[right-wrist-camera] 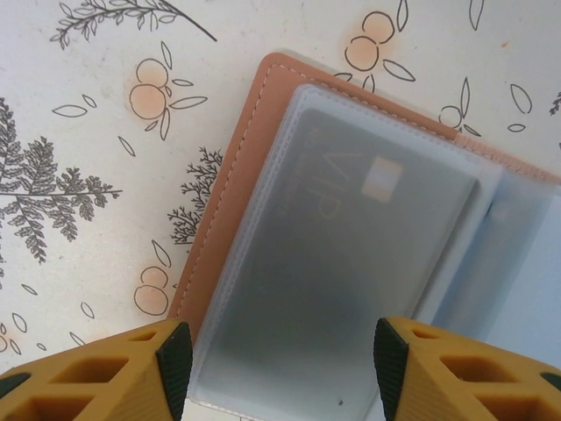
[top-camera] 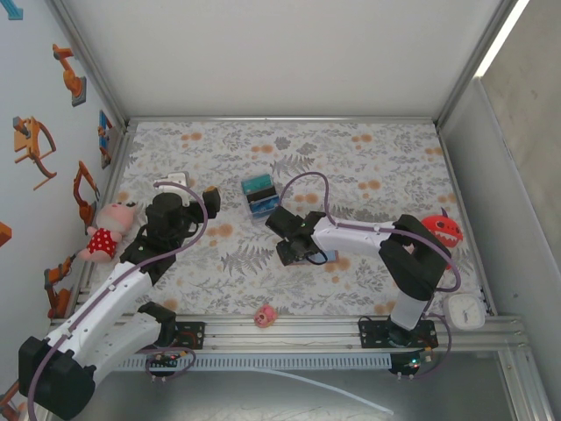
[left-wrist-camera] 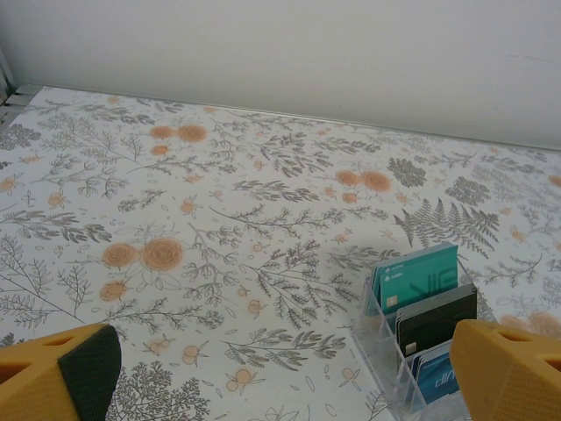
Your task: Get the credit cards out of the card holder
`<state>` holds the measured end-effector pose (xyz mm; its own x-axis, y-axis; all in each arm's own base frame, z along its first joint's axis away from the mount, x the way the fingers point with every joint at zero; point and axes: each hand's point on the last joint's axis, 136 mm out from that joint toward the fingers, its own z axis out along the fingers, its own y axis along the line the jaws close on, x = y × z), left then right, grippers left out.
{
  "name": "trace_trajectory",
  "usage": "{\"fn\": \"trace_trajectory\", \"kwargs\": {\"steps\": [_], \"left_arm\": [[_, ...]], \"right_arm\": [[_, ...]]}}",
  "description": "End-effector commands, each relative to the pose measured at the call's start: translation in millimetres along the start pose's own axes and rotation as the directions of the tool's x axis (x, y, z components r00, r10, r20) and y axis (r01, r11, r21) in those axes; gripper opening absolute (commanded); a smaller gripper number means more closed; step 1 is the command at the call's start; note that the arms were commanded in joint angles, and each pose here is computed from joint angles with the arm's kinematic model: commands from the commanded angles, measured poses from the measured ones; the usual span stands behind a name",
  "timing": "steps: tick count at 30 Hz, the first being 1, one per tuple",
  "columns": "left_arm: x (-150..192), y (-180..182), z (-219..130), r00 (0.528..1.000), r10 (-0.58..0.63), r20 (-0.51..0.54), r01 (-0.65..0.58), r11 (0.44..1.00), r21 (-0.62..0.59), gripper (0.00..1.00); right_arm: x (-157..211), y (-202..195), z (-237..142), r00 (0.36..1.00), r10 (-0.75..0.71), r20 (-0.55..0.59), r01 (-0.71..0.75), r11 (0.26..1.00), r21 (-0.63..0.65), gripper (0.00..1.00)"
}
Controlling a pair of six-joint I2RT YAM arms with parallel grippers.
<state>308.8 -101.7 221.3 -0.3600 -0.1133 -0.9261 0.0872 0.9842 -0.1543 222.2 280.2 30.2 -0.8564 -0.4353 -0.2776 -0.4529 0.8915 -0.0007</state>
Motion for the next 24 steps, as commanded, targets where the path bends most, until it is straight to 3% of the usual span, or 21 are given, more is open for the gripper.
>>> {"fn": "trace_trajectory", "kwargs": {"steps": [1, 11, 24], "left_arm": [[2.0, -0.2, -0.6, 1.000, -0.011, -0.010, 0.011, 1.000, 0.008, 0.97], [1.0, -1.9, -2.5, 1.000, -0.015, -0.009, 0.015, 1.000, 0.020, 0.97], [-4.0, -7.0, -4.7, 1.000, -0.018, -0.004, 0.019, 0.999, 0.047, 0.97]], "right_arm": [[7.5, -5.1, 8.4, 1.000, 0.018, -0.014, -0.018, 0.999, 0.030, 0.57], [17.3, -11.5, 19.2, 0.999, 0.026, -0.039, -0.024, 0.999, 0.046, 0.50], [10.7, -9.7, 13.9, 0.993, 0.121, 0.008, -0.119, 0.985, -0.129, 0.36]]}}
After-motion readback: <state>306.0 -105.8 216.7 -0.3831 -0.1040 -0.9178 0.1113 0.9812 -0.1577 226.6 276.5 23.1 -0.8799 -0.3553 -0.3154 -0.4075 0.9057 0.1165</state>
